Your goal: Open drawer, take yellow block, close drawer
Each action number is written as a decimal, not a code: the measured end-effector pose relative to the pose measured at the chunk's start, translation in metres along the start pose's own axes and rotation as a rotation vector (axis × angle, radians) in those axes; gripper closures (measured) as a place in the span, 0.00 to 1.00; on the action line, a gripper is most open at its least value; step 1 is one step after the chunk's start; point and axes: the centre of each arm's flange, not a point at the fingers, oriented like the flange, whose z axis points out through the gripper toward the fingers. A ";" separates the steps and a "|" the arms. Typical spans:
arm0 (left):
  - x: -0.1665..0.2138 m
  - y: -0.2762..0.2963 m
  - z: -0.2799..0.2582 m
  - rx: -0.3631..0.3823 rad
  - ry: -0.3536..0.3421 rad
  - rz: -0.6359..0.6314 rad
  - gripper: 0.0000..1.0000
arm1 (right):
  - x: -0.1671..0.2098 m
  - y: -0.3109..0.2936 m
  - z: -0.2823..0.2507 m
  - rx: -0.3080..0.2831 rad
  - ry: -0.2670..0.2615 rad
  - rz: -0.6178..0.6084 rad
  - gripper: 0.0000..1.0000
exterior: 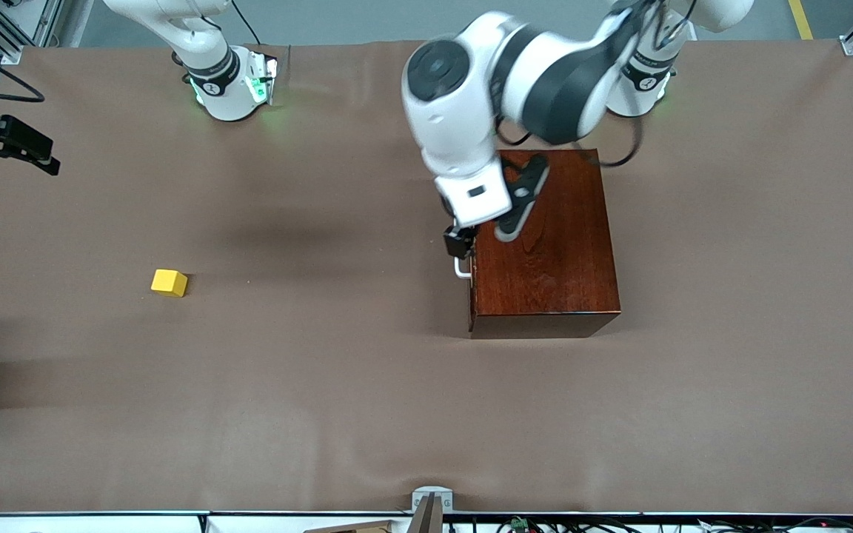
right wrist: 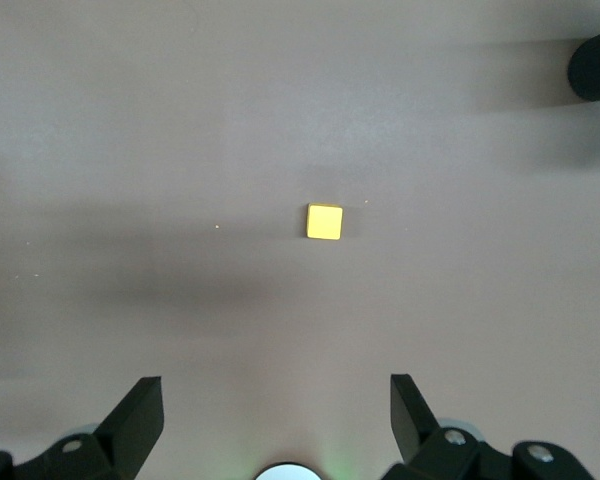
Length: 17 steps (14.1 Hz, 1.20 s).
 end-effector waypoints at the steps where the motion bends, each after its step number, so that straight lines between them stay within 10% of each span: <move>1: 0.013 -0.003 -0.011 -0.010 -0.005 0.007 0.00 | 0.000 0.001 -0.001 -0.008 0.002 -0.002 0.00; 17: 0.254 -0.084 -0.041 0.111 -0.176 0.536 0.00 | -0.002 0.012 0.006 -0.008 -0.040 -0.007 0.00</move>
